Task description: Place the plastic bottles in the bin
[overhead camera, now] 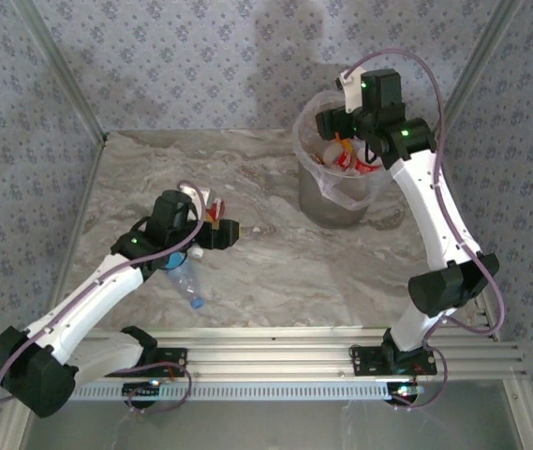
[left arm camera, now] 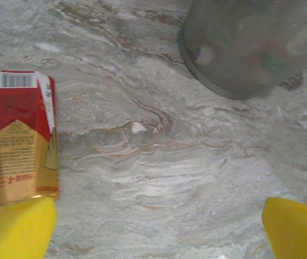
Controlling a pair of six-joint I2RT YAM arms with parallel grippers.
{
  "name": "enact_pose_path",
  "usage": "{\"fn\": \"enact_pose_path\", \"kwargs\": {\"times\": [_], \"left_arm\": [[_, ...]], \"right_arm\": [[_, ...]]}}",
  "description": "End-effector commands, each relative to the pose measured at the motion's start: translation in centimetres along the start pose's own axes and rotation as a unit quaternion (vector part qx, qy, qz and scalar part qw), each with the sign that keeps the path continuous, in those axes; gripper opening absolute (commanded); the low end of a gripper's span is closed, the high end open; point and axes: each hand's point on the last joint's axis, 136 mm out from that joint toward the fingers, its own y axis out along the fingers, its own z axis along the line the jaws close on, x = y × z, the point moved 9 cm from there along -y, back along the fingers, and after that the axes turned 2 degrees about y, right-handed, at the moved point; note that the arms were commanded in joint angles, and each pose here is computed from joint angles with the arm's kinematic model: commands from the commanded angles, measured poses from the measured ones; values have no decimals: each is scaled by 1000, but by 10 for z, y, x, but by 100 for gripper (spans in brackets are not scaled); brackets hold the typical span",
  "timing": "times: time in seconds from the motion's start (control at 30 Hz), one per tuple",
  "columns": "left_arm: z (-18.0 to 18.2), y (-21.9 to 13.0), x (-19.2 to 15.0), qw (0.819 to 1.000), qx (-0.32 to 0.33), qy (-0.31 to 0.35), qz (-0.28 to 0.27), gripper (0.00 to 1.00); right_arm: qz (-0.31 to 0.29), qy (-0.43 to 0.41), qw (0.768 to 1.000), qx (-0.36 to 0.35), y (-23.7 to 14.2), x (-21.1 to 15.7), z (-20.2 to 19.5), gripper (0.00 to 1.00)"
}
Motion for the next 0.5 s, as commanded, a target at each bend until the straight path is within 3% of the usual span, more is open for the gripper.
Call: {"fn": "enact_pose_path", "kwargs": {"times": [0.0,0.23,0.47], "left_arm": [[11,8,-3,1000,9,-17,21,97],[43,32,-2,996,56,-46,53,96],[64,59,3,991,100,-23,86,93]], "right_arm": [[-22,42,999,24,-33,9,-4,91],[-61,111,986,108,-79,1,-3,92],[-72,174,958,215,-115,-29,10,94]]}}
